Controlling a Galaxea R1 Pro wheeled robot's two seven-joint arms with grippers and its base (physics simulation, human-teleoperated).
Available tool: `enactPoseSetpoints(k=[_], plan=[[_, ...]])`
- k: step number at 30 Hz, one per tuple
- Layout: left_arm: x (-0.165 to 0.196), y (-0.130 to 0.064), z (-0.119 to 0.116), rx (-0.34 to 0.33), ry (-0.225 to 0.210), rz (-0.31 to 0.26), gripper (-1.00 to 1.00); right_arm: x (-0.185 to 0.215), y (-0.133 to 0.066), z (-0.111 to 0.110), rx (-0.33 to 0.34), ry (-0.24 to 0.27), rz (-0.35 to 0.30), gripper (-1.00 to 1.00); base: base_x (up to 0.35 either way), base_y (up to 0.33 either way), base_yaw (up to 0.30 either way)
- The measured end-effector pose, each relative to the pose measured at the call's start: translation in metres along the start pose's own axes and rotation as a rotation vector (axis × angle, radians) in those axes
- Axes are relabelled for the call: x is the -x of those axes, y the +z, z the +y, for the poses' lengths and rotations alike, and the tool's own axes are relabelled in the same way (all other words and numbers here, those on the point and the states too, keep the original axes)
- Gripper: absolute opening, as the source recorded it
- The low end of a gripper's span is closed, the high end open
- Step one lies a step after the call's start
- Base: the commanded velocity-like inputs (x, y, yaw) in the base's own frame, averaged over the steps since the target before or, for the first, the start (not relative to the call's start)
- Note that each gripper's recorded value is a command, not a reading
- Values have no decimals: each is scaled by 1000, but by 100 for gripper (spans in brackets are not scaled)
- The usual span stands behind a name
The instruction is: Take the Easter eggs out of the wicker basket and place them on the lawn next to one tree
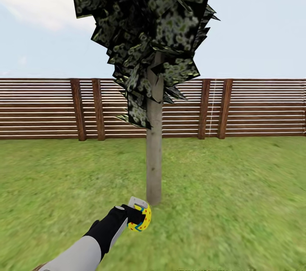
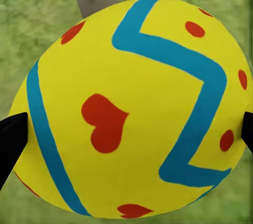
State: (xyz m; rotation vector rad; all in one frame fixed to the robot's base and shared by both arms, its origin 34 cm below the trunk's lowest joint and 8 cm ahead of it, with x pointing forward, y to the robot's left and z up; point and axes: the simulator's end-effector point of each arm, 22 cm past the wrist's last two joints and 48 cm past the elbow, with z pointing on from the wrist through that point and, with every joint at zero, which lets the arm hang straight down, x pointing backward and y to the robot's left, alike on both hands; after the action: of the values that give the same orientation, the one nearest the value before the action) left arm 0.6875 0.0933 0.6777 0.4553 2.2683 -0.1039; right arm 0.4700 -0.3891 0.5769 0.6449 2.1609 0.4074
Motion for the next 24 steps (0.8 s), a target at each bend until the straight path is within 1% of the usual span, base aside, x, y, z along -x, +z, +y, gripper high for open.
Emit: enactPoseSetpoints(k=[7, 13, 24], plan=[[6, -5, 1, -4, -2, 10, -100, 6, -6, 5, -6, 1, 9, 100, 0, 0, -183], [11, -9, -4, -30, -5, 17, -100, 11, -12, 9, -11, 2, 17, 100, 0, 0, -192], [21, -17, -3, -36, -9, 31, -100, 20, -21, 16, -19, 3, 28, 100, 0, 0, -192]])
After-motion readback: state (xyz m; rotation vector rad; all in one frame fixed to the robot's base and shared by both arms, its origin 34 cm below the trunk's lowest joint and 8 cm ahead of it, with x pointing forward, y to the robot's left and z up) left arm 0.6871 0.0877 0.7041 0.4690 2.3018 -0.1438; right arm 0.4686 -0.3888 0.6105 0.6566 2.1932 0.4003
